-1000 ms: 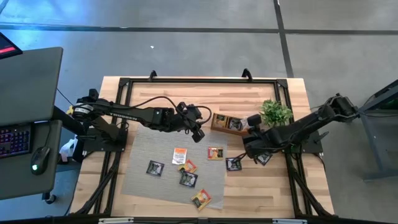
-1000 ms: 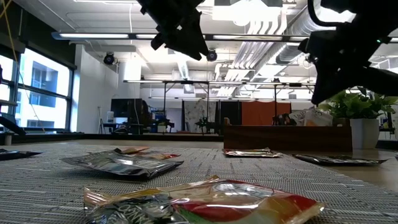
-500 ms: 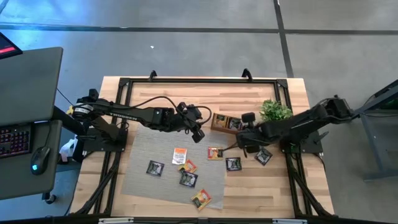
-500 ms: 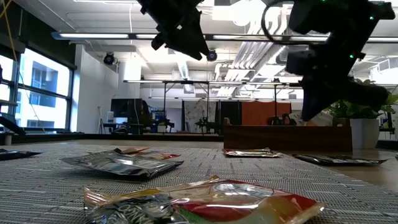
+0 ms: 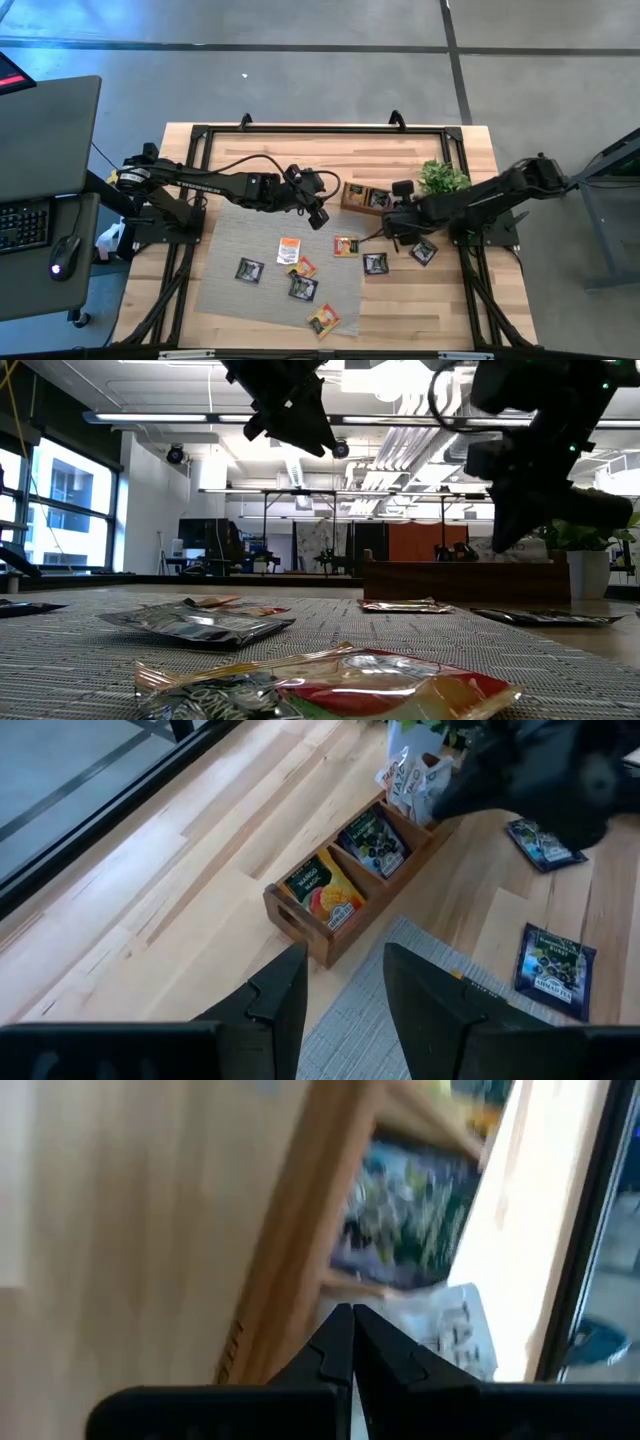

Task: Pick & Place Tea
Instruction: Put the yellow tea bag in the left section of the wooden organizer

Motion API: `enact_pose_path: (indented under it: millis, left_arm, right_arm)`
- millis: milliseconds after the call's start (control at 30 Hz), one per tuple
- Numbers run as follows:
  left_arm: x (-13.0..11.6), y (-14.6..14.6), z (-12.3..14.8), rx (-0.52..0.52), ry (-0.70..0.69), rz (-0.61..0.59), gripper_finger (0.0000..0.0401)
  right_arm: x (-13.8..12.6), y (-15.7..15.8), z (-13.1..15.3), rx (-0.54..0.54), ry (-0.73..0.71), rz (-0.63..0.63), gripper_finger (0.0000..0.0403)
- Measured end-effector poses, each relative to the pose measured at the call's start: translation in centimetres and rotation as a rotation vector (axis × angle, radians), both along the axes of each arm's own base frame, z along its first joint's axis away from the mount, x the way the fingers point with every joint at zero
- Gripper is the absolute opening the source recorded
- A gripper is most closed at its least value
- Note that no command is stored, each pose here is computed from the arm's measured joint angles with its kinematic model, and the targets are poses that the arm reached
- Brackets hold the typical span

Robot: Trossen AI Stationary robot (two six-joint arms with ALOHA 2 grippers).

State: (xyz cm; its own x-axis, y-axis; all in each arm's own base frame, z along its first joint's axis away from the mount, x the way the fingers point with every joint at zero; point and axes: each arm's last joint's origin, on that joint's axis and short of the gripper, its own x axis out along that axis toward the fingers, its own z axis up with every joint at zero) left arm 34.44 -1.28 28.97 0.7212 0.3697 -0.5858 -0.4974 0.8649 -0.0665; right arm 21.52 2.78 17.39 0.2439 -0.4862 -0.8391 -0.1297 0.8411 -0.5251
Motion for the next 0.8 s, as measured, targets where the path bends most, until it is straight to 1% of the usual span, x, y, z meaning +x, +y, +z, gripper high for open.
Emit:
enact_pose_path:
  millis: [100, 233, 300, 400, 500, 567, 667, 800]
  left_arm:
    - [0.0, 0.0, 0.0, 0.000, -0.001, 0.000, 0.0131]
    - [0.0, 0.0, 0.0, 0.002, 0.000, 0.000, 0.0131]
    - [0.0, 0.0, 0.0, 0.007, 0.005, -0.005, 0.0131]
    - [0.0, -0.1, -0.1, 0.005, 0.017, -0.037, 0.0131]
    - [0.0, -0.3, -0.1, -0.037, 0.021, -0.095, 0.0131]
    - [0.1, -0.4, -0.1, -0.063, 0.022, -0.127, 0.0131]
    - [0.0, -0.7, -0.1, -0.082, 0.026, -0.160, 0.0131]
    - [-0.7, -1.1, 0.7, -0.078, 0.015, -0.170, 0.0131]
  right_arm:
    - [0.2, 0.7, 0.8, 0.008, -0.037, 0.039, 0.0003]
    - [0.6, 1.9, 2.3, 0.062, -0.130, 0.032, 0.0001]
    - [0.8, 2.7, 2.6, 0.123, -0.166, 0.054, 0.0004]
    - [1.1, 4.2, 2.7, 0.247, -0.205, 0.133, 0.0008]
    - [1.5, 5.4, 2.9, 0.339, -0.254, 0.192, 0.0008]
    - [1.8, 6.0, 3.1, 0.369, -0.293, 0.211, 0.0010]
    - [2.2, 6.5, 3.4, 0.412, -0.344, 0.246, 0.0022]
    - [2.7, 6.3, 3.5, 0.425, -0.390, 0.239, 0.0063]
